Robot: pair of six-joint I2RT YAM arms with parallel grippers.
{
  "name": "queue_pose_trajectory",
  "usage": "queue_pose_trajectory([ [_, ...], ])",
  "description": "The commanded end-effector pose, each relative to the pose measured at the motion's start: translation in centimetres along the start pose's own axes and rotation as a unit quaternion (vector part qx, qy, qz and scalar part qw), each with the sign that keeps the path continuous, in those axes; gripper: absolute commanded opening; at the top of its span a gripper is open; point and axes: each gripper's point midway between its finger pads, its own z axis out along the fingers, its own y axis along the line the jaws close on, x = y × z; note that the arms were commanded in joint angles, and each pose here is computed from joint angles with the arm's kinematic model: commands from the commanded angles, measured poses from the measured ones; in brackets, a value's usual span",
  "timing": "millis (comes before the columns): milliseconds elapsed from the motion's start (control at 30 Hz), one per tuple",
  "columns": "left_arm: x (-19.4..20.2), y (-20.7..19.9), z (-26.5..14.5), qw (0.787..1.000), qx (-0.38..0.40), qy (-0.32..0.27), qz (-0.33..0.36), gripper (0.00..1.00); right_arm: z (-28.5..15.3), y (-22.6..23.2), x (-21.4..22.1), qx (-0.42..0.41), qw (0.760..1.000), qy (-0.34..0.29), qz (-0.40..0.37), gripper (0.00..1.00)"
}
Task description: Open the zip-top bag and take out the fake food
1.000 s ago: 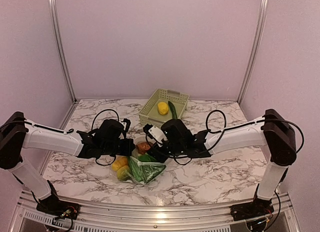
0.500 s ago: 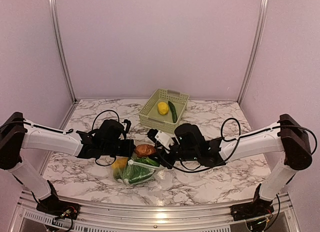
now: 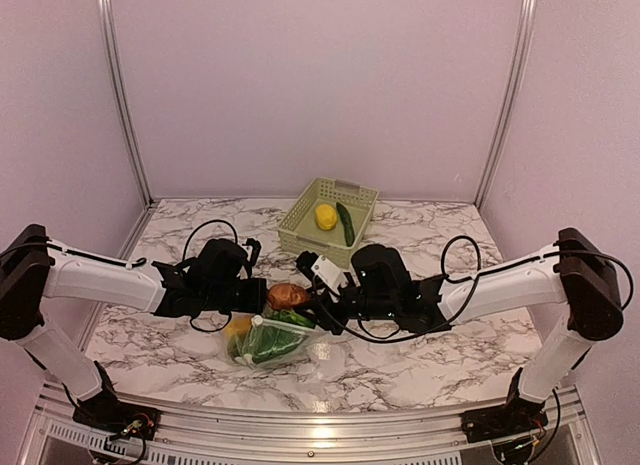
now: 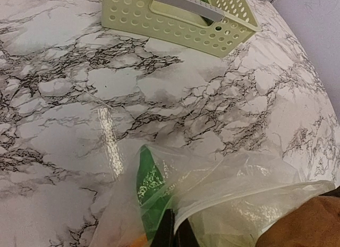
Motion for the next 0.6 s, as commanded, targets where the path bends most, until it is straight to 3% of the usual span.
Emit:
queue_pose_trajectory([
  [0,0.2,2.0,0.0,0.999,-0.04,0.001,-0.001,0.0,-0.6,0.3,-1.7,-0.028,0.998,-0.041,0.025,0.15],
  [267,0.4,1.5,0.9,0.999,-0.031,0.009,0.004,0.0,-1.1,0.1,-3.8,-0.061,0.993,-0.084,0.051,0.16],
  [467,0.1,0.4,0.8,1.0,-0.009,0.007,0.023,0.0,1.4,-0.7,-0.7,-0.046,0.998,-0.021,0.039,0.19],
  [567,0.2,-0.3,0.8,0.999,0.006,0.008,0.036,0.0,1.8,-0.2,1.6,-0.055,0.998,0.006,0.026,0.3],
])
